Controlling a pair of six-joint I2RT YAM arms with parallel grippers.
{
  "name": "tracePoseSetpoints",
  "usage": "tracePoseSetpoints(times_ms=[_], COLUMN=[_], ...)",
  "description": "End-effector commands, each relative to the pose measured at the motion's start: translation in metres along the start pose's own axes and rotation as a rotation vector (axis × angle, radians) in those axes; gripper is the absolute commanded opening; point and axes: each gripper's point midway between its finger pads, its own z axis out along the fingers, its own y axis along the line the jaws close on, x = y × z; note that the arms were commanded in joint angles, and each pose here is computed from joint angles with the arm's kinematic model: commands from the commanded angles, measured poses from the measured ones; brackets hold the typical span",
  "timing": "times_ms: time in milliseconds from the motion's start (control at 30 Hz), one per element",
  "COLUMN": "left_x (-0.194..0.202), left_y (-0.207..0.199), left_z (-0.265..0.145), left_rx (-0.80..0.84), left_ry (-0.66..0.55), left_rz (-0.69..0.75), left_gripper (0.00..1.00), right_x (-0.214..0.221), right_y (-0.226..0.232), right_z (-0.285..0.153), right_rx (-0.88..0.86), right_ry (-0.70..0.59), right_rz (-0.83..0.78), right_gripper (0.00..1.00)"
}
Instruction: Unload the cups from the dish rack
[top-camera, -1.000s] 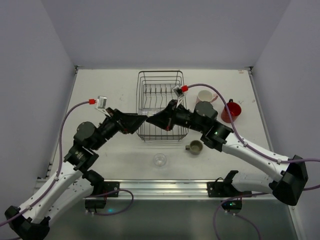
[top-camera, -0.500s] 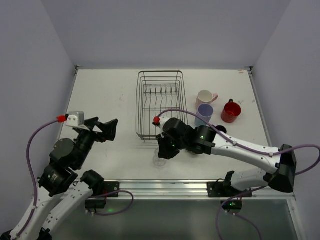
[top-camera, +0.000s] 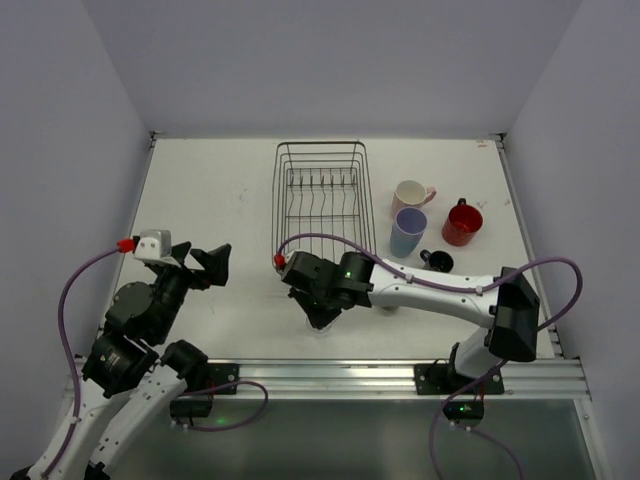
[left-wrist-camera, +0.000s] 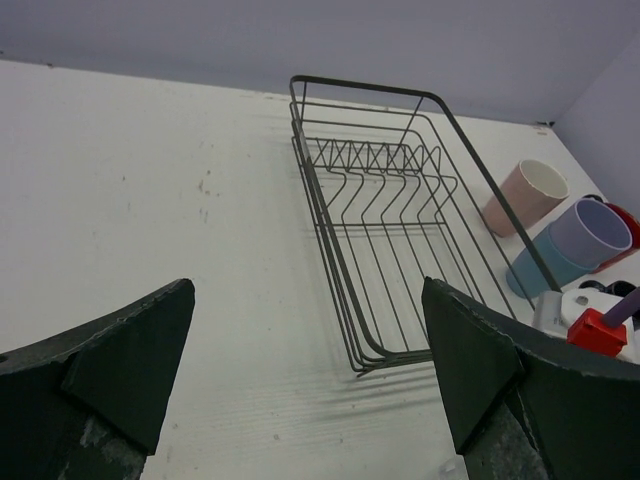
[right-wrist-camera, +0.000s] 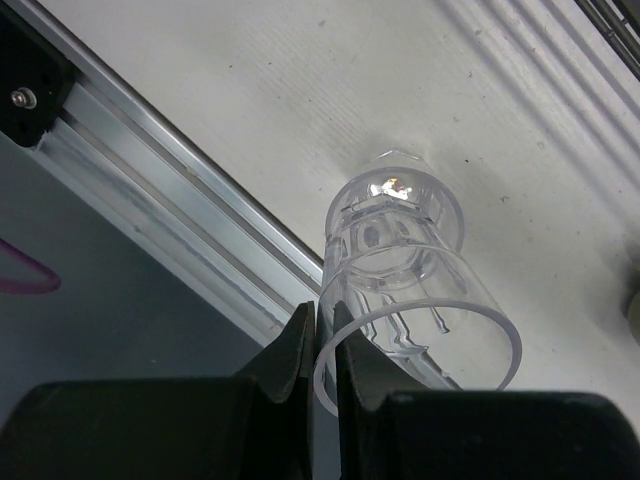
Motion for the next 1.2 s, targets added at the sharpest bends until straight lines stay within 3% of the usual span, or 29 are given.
tracePoseSetpoints(times_ms=[0,467,533,567,600,700,800,933,1033,1067,1100,1167], left_x=[-0.008,-0.011,-0.011,-0.012,-0.012,-0.011,-0.011,-0.009,-0.008,-0.008,-0.010,-0.015], left_y=[0.006,0.004,0.005,0.004,0.004,0.004,0.004,0.005,0.004,0.002,-0.001,-0.011], left_z=[-0.002,-0.004,-0.004,-0.005,-0.005,-0.004,-0.004,-0.002,0.000,0.000,0.002,0.003], left_rx=[-0.017,0.006,0.005,0.008,0.008,0.012,0.010,0.002,0.005,0.019,0.031,0.079], left_ry=[-0.042,-0.060,-0.063,-0.066,-0.066,-0.064,-0.062,-0.053,-0.046,-0.042,-0.050,-0.060], left_rz=[0.019,0.018,0.017,0.017,0.017,0.018,0.019,0.026,0.032,0.034,0.034,0.025], left_gripper=[1.00,1.00,1.00,1.00,1.00,1.00,1.00,1.00,1.00,1.00,1.00,1.00], right_x=[-0.002,0.001,-0.001,-0.004,-0.007,-0.014,-0.024,-0.045,-0.061,-0.068,-0.084,-0.077], right_y=[0.000,-0.006,-0.008,-0.006,-0.005,0.000,0.002,0.006,0.004,-0.002,0.000,-0.025], right_z=[-0.009,0.014,0.015,0.014,0.014,0.009,-0.003,-0.034,-0.075,-0.112,-0.134,-0.145], right_rx=[0.025,0.108,0.121,0.118,0.113,0.096,0.089,0.055,-0.005,-0.040,-0.085,-0.049], right_ry=[0.017,0.088,0.080,0.070,0.059,0.028,-0.019,-0.144,-0.342,-0.481,-0.621,-0.755], right_rz=[-0.031,-0.053,-0.052,-0.052,-0.051,-0.047,-0.042,-0.019,0.005,0.020,0.024,0.063], right_gripper=[0.00,0.01,0.09,0.25,0.31,0.46,0.58,0.60,0.63,0.68,0.75,0.99])
